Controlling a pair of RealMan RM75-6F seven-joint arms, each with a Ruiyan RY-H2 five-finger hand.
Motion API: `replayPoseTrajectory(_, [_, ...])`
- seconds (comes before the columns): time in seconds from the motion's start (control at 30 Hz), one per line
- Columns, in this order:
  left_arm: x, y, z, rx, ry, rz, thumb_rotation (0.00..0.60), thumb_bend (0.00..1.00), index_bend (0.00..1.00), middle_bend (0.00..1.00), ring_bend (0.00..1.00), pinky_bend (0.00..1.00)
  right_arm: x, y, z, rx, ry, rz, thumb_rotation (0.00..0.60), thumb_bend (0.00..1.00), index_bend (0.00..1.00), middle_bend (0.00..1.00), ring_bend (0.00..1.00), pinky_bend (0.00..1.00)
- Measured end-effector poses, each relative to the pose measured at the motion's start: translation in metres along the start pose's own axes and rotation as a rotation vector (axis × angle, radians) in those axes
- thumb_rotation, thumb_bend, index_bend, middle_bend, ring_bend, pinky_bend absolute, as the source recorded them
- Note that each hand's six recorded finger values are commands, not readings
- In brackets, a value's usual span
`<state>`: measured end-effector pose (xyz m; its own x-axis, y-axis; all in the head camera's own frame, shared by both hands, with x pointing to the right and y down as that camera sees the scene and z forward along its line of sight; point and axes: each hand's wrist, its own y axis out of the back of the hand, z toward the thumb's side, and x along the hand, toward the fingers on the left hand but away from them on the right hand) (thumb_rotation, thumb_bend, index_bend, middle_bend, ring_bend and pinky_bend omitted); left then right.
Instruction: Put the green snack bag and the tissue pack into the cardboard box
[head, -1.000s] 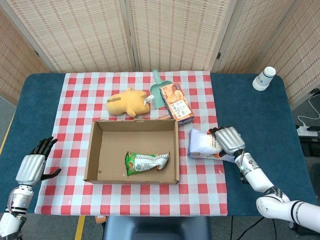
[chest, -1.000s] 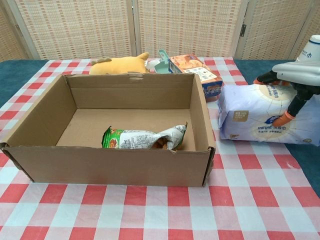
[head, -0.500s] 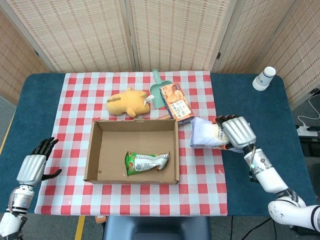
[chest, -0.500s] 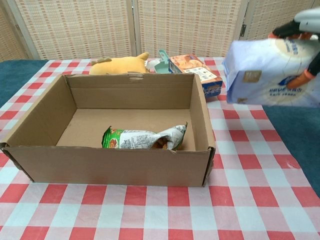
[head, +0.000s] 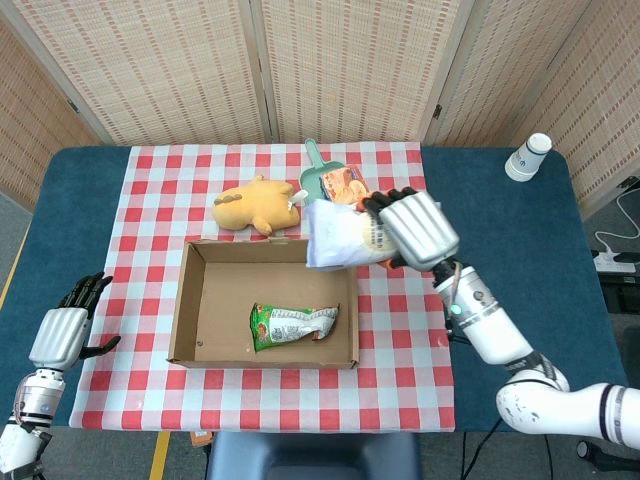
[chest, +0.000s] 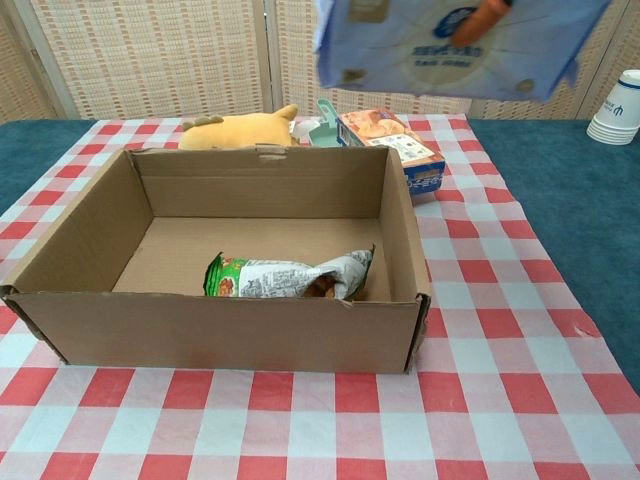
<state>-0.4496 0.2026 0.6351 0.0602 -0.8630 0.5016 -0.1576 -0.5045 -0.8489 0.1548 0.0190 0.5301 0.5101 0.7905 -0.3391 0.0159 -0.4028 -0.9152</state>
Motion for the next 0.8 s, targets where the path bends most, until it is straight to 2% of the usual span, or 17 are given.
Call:
replayPoseTrajectory(0.4, [0.001, 0.003, -0.004, 0.018, 0.013, 0.02, 0.6, 0.19, 0.09, 0.01, 0.0, 0.22, -0.052, -0.061, 0.113, -0.123, 0.21, 0.005, 0.6, 0.0, 0.57, 0.41, 0.4, 0.58])
replayPoseTrajectory(0.57, [0.001, 0.005, -0.006, 0.027, 0.023, 0.038, 0.6, 0.19, 0.09, 0.01, 0.0, 0.22, -0.062, -0.085, 0.147, -0.147, 0.249, 0.032, 0.6, 0.0, 0.54, 0.41, 0.4, 0.58])
replayPoseTrajectory(0.6, [0.001, 0.005, -0.006, 0.027, 0.023, 0.04, 0.6, 0.19, 0.09, 0.01, 0.0, 0.22, -0.063, -0.091, 0.152, -0.148, 0.252, 0.046, 0.6, 0.0, 0.5, 0.41, 0.38, 0.57])
replayPoseTrajectory(0.67, [0.001, 0.005, -0.007, 0.027, 0.024, 0.041, 0.6, 0.19, 0.09, 0.01, 0.0, 0.22, -0.063, -0.1, 0.155, -0.143, 0.249, 0.069, 0.6, 0.0, 0.35, 0.36, 0.27, 0.42])
replayPoseTrajectory(0.7, [0.001, 0.005, -0.007, 0.026, 0.024, 0.041, 0.6, 0.19, 0.09, 0.01, 0.0, 0.22, -0.063, -0.105, 0.154, -0.142, 0.242, 0.088, 0.6, 0.0, 0.24, 0.3, 0.16, 0.26])
replayPoseTrajectory(0.73, [0.001, 0.006, -0.007, 0.024, 0.024, 0.042, 0.6, 0.19, 0.09, 0.01, 0.0, 0.22, -0.063, -0.108, 0.154, -0.143, 0.236, 0.105, 0.6, 0.0, 0.12, 0.19, 0.06, 0.09])
replayPoseTrajectory(0.77, [0.001, 0.006, -0.007, 0.023, 0.024, 0.043, 0.6, 0.19, 0.09, 0.01, 0.0, 0.22, -0.063, -0.111, 0.152, -0.144, 0.227, 0.123, 0.6, 0.0, 0.06, 0.11, 0.01, 0.01])
replayPoseTrajectory(0.8, [0.001, 0.006, -0.007, 0.022, 0.024, 0.045, 0.6, 0.19, 0.09, 0.01, 0.0, 0.22, -0.063, -0.115, 0.15, -0.145, 0.211, 0.147, 0.6, 0.0, 0.03, 0.06, 0.0, 0.0])
